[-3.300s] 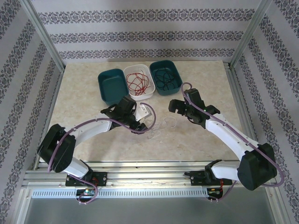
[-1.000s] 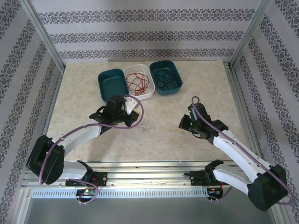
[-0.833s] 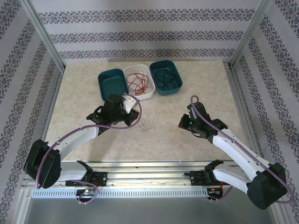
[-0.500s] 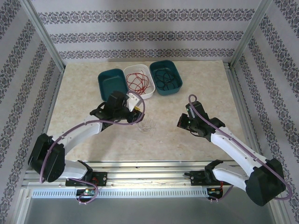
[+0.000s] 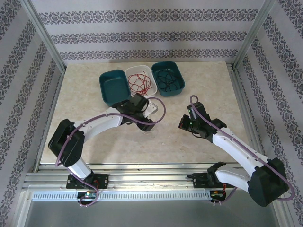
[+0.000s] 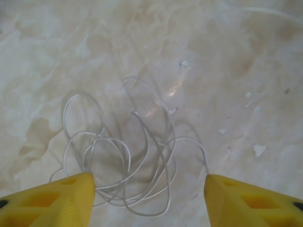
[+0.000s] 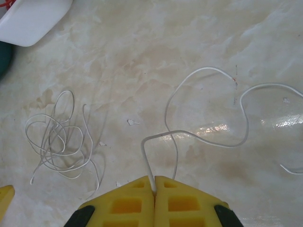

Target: Untangle the cables

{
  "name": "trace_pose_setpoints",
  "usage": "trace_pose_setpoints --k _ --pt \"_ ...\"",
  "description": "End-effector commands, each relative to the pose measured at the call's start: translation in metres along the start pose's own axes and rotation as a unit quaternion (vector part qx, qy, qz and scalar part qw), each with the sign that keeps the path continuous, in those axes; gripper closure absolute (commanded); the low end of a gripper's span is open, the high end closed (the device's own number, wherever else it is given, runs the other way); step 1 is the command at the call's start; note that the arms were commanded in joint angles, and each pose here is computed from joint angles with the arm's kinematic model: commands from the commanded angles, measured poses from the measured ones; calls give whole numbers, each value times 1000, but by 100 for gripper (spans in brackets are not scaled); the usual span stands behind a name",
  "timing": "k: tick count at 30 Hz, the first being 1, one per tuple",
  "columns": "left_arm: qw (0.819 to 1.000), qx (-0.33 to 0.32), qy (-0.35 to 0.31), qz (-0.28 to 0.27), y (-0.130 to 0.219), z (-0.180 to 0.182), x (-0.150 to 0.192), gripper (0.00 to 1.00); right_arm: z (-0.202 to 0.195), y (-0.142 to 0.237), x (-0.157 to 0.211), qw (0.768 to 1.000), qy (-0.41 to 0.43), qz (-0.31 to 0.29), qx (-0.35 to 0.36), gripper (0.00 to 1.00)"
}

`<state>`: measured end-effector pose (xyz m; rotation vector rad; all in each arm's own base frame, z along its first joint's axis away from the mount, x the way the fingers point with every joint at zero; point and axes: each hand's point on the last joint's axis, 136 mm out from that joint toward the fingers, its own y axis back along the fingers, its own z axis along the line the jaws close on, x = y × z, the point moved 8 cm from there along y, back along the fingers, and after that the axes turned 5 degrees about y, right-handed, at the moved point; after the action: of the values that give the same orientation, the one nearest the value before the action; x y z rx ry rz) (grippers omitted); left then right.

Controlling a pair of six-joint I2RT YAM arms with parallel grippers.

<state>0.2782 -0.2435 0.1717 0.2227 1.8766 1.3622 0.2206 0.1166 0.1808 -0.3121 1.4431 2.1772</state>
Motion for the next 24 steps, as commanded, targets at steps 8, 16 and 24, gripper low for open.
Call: trace_pose_setpoints --k 8,16,24 --pt "995 -19 24 90 -11 -22 7 43 -5 -8 4 1000 -11 2 3 100" --pt "993 -15 25 115 -37 -20 10 50 -7 -4 4 1000 -10 -4 6 100" --pt "994 -24 19 103 -34 -19 2 92 -8 -1 4 1000 -10 -11 7 100"
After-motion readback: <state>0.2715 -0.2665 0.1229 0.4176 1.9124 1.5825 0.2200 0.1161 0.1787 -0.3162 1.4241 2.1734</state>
